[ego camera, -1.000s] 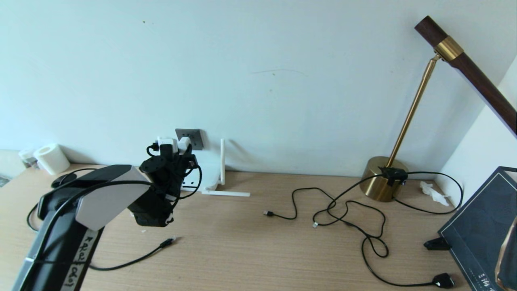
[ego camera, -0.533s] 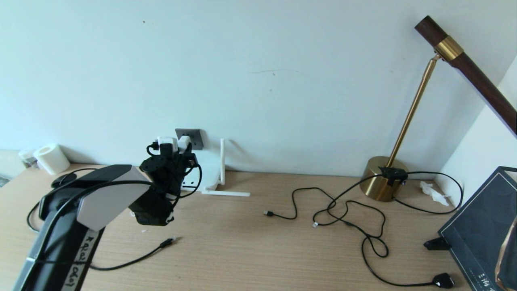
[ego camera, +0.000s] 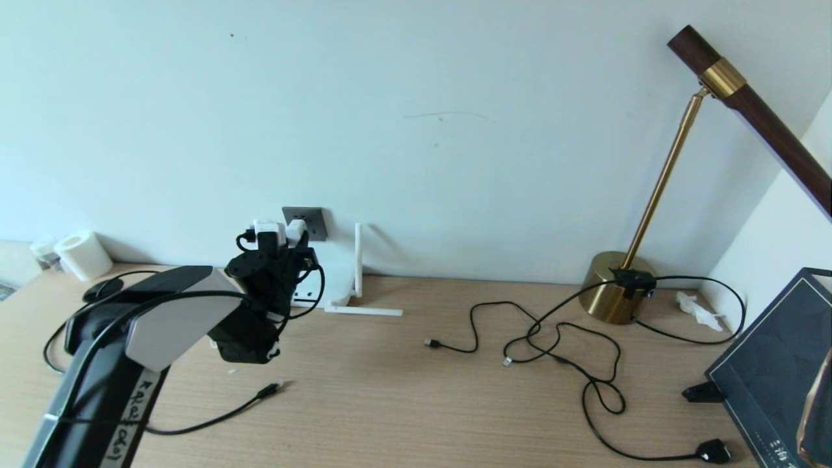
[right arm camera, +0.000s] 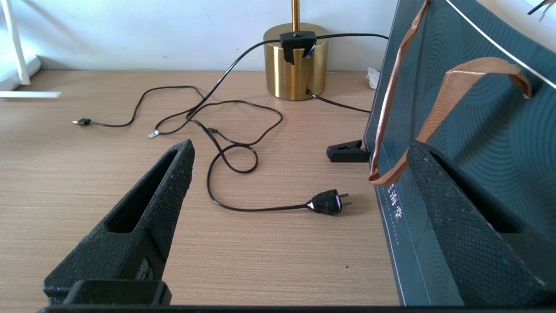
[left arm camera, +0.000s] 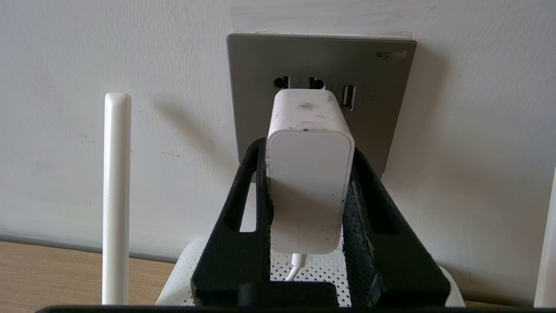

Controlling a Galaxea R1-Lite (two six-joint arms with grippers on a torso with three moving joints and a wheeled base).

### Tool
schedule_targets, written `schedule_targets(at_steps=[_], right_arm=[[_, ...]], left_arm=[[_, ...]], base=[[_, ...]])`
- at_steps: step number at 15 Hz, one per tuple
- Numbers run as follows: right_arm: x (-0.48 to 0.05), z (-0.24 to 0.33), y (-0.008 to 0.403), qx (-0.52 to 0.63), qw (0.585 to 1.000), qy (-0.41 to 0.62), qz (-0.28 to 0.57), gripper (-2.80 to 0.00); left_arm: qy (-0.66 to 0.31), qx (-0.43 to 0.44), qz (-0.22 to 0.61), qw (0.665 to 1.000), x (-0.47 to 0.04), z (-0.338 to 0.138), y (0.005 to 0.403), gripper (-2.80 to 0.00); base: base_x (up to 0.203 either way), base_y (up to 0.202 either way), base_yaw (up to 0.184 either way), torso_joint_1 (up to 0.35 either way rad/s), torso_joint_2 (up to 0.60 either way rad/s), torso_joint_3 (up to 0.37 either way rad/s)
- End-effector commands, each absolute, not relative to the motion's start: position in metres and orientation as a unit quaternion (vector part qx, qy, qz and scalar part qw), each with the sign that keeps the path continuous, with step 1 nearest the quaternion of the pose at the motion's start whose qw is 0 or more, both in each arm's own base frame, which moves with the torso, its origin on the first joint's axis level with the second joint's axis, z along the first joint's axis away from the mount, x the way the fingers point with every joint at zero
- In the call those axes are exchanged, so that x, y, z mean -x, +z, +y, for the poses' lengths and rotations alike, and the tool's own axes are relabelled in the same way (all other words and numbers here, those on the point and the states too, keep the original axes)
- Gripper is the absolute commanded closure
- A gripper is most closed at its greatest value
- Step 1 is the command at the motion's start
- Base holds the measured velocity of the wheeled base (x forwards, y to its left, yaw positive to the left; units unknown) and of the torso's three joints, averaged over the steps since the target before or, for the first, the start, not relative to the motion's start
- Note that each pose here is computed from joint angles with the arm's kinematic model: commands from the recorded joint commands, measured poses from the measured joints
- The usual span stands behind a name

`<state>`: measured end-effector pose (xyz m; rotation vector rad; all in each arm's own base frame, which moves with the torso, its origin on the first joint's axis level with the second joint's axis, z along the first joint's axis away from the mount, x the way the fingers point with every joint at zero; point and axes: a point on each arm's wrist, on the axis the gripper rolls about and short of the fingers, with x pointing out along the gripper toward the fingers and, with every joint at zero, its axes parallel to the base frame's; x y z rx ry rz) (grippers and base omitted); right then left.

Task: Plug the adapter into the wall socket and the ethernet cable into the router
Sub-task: Pick up cable

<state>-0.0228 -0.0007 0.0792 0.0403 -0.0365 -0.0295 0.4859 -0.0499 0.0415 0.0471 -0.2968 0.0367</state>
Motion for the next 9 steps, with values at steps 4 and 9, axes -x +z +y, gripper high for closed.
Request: schedule_targets(at_steps=[4,9], right_arm=[[0.022,-0.0007,0.0763,-0.02,1.0,-0.014,-0.013,-2.8],[0.022,-0.0007,0.0763,-0.02,1.0,-0.015,-0.013,-2.8]], left_arm=[[0.014,-0.024,-0.155,0.987,-0.4869,-0.0497,0.0429,0.0],[0.014,-0.024,-0.162,0.986,-0.4897,-0.0508,0.0435,0.0]], base=[[0.0,0.0,0.0,0.0,0.0,0.0],[0.0,0.0,0.0,0.0,0.0,0.0]])
